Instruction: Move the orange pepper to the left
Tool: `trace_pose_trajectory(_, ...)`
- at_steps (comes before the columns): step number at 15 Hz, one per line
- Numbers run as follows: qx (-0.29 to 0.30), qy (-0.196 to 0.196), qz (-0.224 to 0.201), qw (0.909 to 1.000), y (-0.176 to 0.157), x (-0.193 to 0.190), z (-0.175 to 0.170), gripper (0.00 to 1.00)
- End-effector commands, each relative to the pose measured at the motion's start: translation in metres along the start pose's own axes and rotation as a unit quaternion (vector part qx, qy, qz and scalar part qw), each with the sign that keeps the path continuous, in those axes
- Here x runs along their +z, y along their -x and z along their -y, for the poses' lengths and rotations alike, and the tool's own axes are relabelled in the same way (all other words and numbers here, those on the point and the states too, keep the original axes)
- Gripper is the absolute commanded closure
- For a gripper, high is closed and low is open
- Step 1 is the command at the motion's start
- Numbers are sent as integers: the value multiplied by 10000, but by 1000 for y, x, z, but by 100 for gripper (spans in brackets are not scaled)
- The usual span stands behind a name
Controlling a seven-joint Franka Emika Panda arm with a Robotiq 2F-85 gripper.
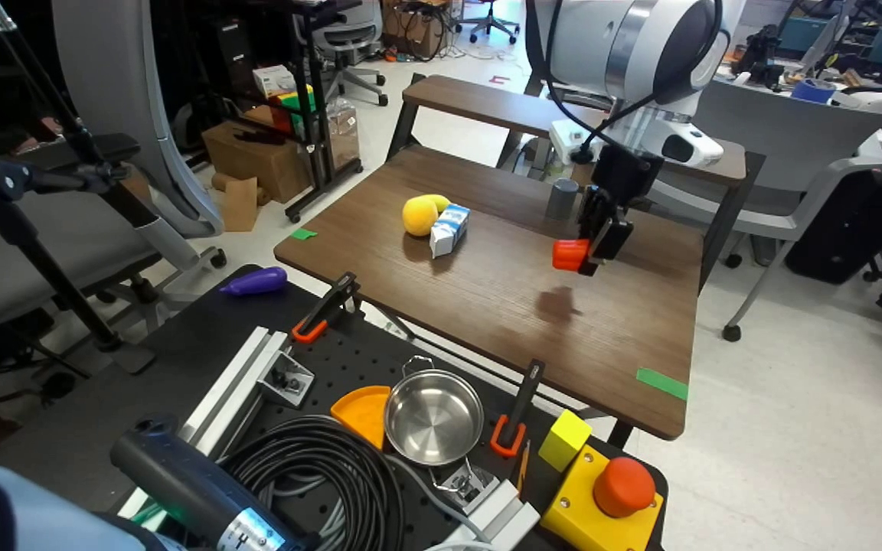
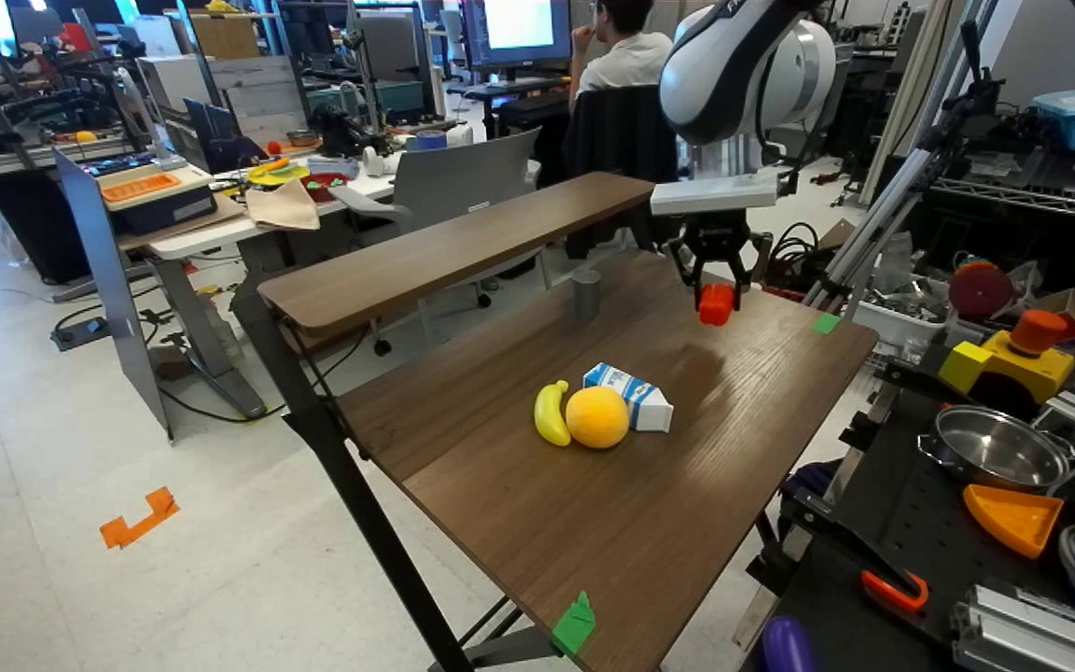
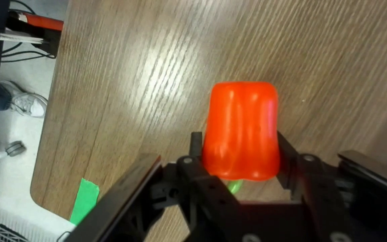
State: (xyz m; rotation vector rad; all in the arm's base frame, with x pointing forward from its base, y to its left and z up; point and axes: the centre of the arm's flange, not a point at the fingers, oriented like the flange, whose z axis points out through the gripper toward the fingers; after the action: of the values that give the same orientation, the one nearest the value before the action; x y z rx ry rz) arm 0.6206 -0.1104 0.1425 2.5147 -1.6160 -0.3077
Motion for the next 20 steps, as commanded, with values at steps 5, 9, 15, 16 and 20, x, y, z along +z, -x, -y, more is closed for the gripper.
trace_pose_trajectory(5,-1173,-168,-665,9907,56,-44,32,75)
trace_pose_trajectory(9,-1693,-340,-830,9815,75,-47,59,75)
trace_pose_trajectory(15,-2316,-375,-836,9685,101,-35,79,75)
trace_pose_trajectory(16,-2409,-368,-845,9662,105,-30,82,75)
trace_pose_trajectory(20,-2708,-268,-856,9584,122,-12,93,75)
